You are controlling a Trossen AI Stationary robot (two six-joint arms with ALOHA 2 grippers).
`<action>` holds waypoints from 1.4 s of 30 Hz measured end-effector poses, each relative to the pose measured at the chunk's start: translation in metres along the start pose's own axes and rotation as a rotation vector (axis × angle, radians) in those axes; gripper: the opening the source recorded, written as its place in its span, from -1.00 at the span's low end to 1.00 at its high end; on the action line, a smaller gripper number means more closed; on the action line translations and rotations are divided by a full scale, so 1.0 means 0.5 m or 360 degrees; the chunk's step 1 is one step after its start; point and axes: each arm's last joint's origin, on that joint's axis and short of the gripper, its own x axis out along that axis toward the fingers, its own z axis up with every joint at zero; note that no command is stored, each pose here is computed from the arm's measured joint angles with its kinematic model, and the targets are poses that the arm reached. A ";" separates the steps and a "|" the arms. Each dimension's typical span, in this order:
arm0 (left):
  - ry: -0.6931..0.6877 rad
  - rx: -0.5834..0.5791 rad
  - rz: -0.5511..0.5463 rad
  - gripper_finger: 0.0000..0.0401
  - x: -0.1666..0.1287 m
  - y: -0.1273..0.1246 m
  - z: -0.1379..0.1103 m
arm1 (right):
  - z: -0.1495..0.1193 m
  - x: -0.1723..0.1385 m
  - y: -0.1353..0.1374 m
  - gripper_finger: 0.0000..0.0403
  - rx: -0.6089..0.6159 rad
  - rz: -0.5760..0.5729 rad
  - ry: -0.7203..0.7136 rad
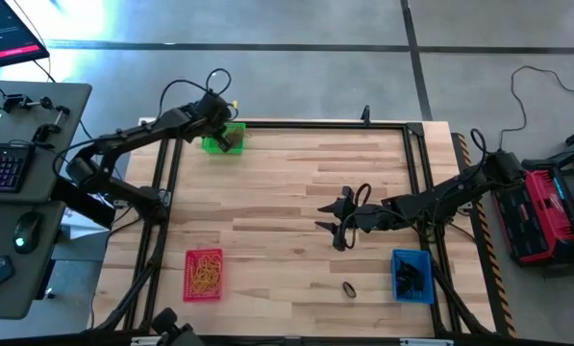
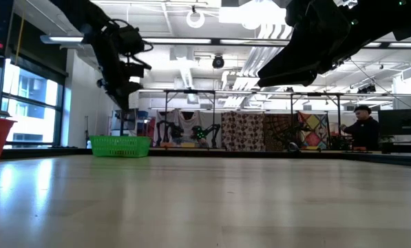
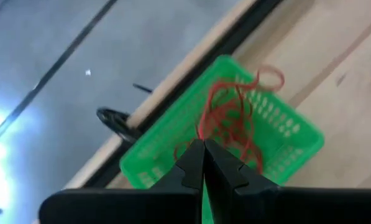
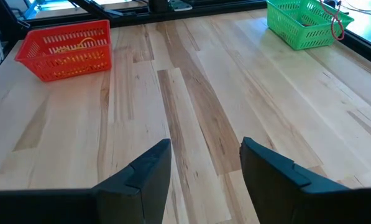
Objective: Sort rubber bands into baskets
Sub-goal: Put the red rubber band into the green bin
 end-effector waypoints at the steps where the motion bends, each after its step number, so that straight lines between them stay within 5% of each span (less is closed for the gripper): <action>1: 0.0020 -0.0002 0.0002 -1.00 0.004 0.001 -0.006 | 0.000 0.000 0.000 -0.10 -0.0001 0.0000 0.0000; 19: 0.0134 -0.0275 0.0068 -1.00 0.036 0.063 -0.045 | 0.000 0.000 0.000 -0.10 0.0001 0.0000 0.0000; 31: 0.0070 -0.0248 -0.0174 -1.00 0.040 0.028 -0.032 | 0.000 0.000 0.000 -0.10 -0.0004 0.0000 0.0000; 42: 0.0260 -0.0193 -0.0406 -1.00 0.128 -0.003 -0.038 | 0.000 0.000 0.000 -0.10 -0.0004 0.0000 0.0000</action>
